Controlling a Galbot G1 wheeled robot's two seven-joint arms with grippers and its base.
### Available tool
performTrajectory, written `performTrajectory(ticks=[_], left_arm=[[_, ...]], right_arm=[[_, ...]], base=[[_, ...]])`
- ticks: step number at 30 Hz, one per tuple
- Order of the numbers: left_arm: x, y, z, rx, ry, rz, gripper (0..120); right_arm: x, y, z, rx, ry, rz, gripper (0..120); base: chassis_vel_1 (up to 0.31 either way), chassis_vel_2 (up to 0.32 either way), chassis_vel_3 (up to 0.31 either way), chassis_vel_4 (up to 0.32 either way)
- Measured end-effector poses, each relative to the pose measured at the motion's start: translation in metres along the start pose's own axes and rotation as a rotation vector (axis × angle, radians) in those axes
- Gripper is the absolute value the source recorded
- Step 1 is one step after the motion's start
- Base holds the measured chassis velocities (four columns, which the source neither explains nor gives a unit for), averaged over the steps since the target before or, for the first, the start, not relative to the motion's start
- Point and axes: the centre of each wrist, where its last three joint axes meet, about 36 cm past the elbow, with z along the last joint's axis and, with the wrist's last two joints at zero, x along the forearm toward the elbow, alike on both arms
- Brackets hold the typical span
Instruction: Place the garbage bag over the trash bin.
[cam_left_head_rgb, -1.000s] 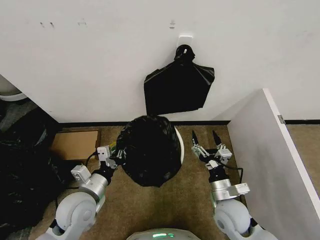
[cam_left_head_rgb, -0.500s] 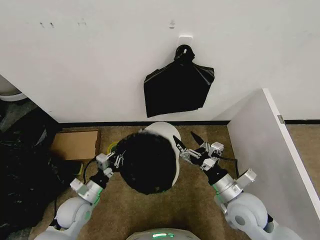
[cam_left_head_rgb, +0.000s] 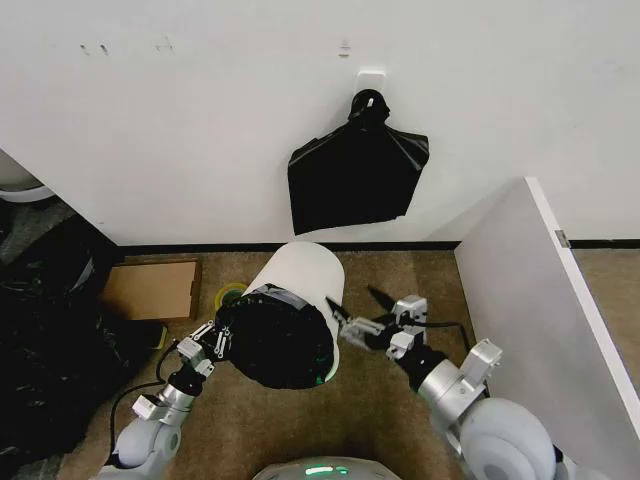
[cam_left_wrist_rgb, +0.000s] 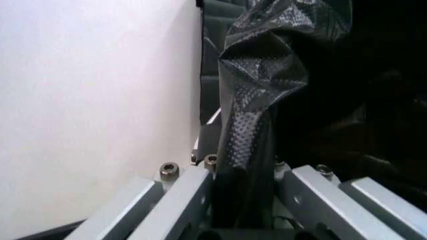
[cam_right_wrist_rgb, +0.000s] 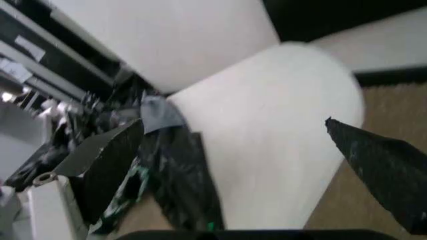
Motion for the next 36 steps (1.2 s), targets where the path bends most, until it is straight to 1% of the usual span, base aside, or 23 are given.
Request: performTrajectory(ticks=[5, 8, 11, 13, 14, 19, 20, 26, 27, 33, 34, 35, 36], left_arm=[[-0.004, -0.003, -0.005, 0.002, -0.015, 0.009, 0], [-0.007, -0.003, -0.008, 0.004, -0.022, 0.011, 0], [-0.009, -0.003, -0.011, 0.004, -0.028, 0.012, 0], [-0.010, -0.003, -0.012, 0.005, -0.029, 0.010, 0], [-0.010, -0.003, -0.012, 0.005, -0.029, 0.010, 0], [-0.010, -0.003, -0.012, 0.008, -0.026, 0.006, 0], [-0.010, -0.003, -0.012, 0.008, -0.026, 0.006, 0], [-0.010, -0.003, -0.012, 0.011, -0.022, -0.004, 0], [-0.010, -0.003, -0.012, 0.011, -0.022, -0.004, 0], [-0.011, -0.002, -0.013, 0.015, -0.021, -0.010, 0], [-0.011, -0.002, -0.013, 0.017, -0.022, -0.010, 0], [-0.011, -0.002, -0.013, 0.017, -0.022, -0.010, 0], [-0.012, -0.002, -0.014, 0.019, -0.022, -0.011, 0]], right_arm=[[-0.004, 0.001, -0.011, -0.070, 0.060, -0.039, 100], [-0.005, 0.002, -0.012, -0.098, 0.083, -0.047, 100], [-0.006, 0.003, -0.012, -0.135, 0.091, -0.053, 98], [-0.006, 0.003, -0.013, -0.151, 0.092, -0.053, 89], [-0.006, 0.003, -0.013, -0.151, 0.092, -0.053, 89], [-0.006, 0.002, -0.013, -0.164, 0.089, -0.058, 69], [-0.006, 0.002, -0.013, -0.164, 0.089, -0.058, 69], [-0.006, 0.001, -0.012, -0.167, 0.070, -0.075, 42], [-0.006, 0.001, -0.012, -0.167, 0.070, -0.075, 42], [-0.007, 0.000, -0.011, -0.155, 0.064, -0.079, 19], [-0.007, -0.001, -0.011, -0.153, 0.064, -0.079, 16], [-0.007, -0.001, -0.011, -0.153, 0.064, -0.079, 16], [-0.007, -0.001, -0.010, -0.150, 0.063, -0.079, 11]], base=[[0.000, 0.000, 0.000, 0.000], [0.000, 0.000, 0.000, 0.000], [0.000, 0.000, 0.000, 0.000], [0.000, 0.000, 0.000, 0.000], [0.000, 0.000, 0.000, 0.000], [0.000, 0.000, 0.000, 0.000], [0.000, 0.000, 0.000, 0.000], [0.000, 0.000, 0.000, 0.000], [0.000, 0.000, 0.000, 0.000], [0.000, 0.000, 0.000, 0.000], [0.000, 0.000, 0.000, 0.000], [0.000, 0.000, 0.000, 0.000], [0.000, 0.000, 0.000, 0.000]])
